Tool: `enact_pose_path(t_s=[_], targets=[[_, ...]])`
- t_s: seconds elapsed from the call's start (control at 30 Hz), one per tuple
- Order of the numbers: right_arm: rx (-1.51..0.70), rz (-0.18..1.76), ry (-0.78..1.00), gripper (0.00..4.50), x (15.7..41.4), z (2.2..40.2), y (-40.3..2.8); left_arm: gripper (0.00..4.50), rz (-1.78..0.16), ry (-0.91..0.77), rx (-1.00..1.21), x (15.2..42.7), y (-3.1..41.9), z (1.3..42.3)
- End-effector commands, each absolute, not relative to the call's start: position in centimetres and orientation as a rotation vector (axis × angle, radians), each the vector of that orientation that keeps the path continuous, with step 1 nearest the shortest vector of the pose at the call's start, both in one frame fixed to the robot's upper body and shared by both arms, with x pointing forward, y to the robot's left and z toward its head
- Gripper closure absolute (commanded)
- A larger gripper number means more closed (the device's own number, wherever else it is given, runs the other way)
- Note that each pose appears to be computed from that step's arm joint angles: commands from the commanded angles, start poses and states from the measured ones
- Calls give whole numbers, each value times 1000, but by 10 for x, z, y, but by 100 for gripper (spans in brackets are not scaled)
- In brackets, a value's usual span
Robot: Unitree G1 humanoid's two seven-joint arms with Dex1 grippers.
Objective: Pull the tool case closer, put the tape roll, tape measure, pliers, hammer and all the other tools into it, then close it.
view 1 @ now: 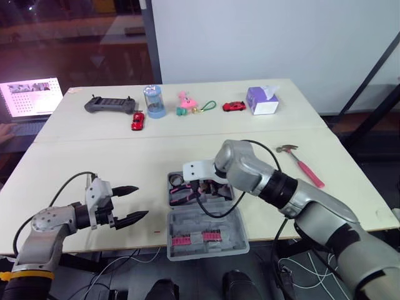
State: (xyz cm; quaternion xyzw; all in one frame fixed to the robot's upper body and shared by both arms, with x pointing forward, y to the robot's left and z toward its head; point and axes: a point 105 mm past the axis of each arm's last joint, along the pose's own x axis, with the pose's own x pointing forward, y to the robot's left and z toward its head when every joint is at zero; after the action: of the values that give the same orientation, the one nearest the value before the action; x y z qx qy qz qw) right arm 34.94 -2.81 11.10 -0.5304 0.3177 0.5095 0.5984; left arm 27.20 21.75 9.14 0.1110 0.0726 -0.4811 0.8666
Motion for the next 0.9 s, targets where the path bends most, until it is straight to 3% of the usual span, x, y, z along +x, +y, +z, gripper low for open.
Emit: enact_pose_path(t_s=[0.03, 0.3, 0.37, 0.4, 0.5, 0.57, 0.83, 0.9], targets=[[-1238, 1181, 685, 351, 351, 118, -19, 0, -1006, 130, 255, 270, 219, 100], [-1239, 1177, 711, 351, 352, 110, -24, 0, -1001, 133, 255, 270, 219, 100], [-1241, 1173, 712, 250, 353, 109, -25, 0, -1001, 134, 255, 270, 220, 100], [-1241, 1172, 712, 223, 353, 109, -25, 0, -1001, 135, 255, 270, 220, 100], [-1229, 1164, 710, 77, 354, 109, -26, 0, -1002, 135, 254, 270, 219, 100], [-1206, 1159, 698, 4, 355, 112, -24, 0, -1002, 137, 254, 270, 219, 100], [-994, 1172, 592, 4, 352, 150, -12, 0, -1002, 139, 255, 272, 218, 99], [-945, 1181, 574, 56, 347, 152, -10, 0, -1002, 141, 255, 272, 219, 99]])
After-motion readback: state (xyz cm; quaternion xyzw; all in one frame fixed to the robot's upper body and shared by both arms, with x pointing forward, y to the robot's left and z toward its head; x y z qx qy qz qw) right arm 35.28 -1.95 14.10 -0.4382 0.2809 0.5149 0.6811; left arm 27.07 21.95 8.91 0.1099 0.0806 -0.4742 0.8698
